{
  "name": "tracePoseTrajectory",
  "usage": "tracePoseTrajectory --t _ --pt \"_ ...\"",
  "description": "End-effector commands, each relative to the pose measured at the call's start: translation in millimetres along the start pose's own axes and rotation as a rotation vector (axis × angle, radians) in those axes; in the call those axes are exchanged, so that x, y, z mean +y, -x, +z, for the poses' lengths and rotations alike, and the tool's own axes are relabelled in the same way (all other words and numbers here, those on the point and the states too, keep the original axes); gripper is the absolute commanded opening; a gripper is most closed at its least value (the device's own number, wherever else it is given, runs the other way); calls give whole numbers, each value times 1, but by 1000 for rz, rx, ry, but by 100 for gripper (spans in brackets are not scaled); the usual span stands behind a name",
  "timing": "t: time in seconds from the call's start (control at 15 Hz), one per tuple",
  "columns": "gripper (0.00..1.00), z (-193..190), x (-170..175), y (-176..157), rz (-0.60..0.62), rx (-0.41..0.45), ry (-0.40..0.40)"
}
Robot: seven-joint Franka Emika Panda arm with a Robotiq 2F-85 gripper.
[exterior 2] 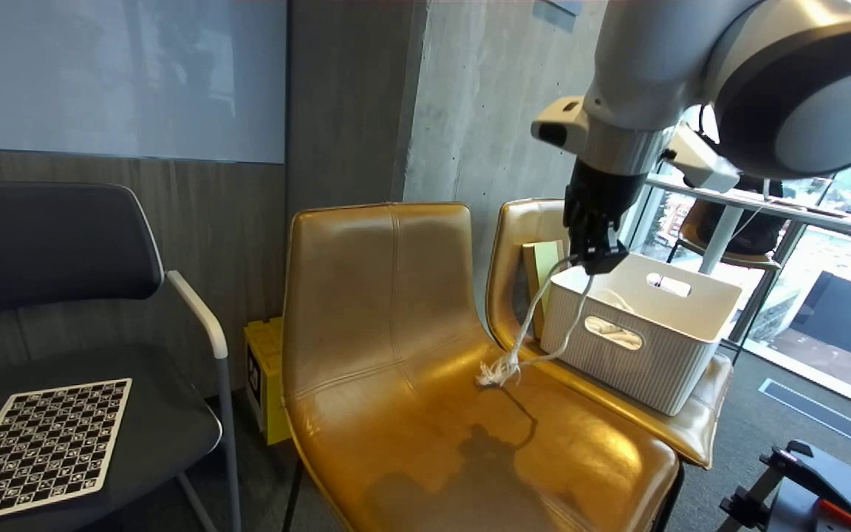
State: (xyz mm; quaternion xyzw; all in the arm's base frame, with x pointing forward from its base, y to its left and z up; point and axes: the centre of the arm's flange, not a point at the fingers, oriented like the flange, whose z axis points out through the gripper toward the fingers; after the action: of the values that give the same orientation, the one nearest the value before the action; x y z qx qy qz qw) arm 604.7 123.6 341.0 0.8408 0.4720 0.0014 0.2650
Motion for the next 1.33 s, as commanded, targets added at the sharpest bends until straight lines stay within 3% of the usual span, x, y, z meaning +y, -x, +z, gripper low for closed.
tracePoseTrajectory --t 0.0,0.27,0.67,1.07,1.27 --pt "2 -70 50 53 56 53 78" --pt "2 -130 119 122 156 89 131" --pt "2 -179 227 249 291 139 90" --pt "2 -186 312 385 284 154 38" --pt "2 -161 340 433 269 165 -33"
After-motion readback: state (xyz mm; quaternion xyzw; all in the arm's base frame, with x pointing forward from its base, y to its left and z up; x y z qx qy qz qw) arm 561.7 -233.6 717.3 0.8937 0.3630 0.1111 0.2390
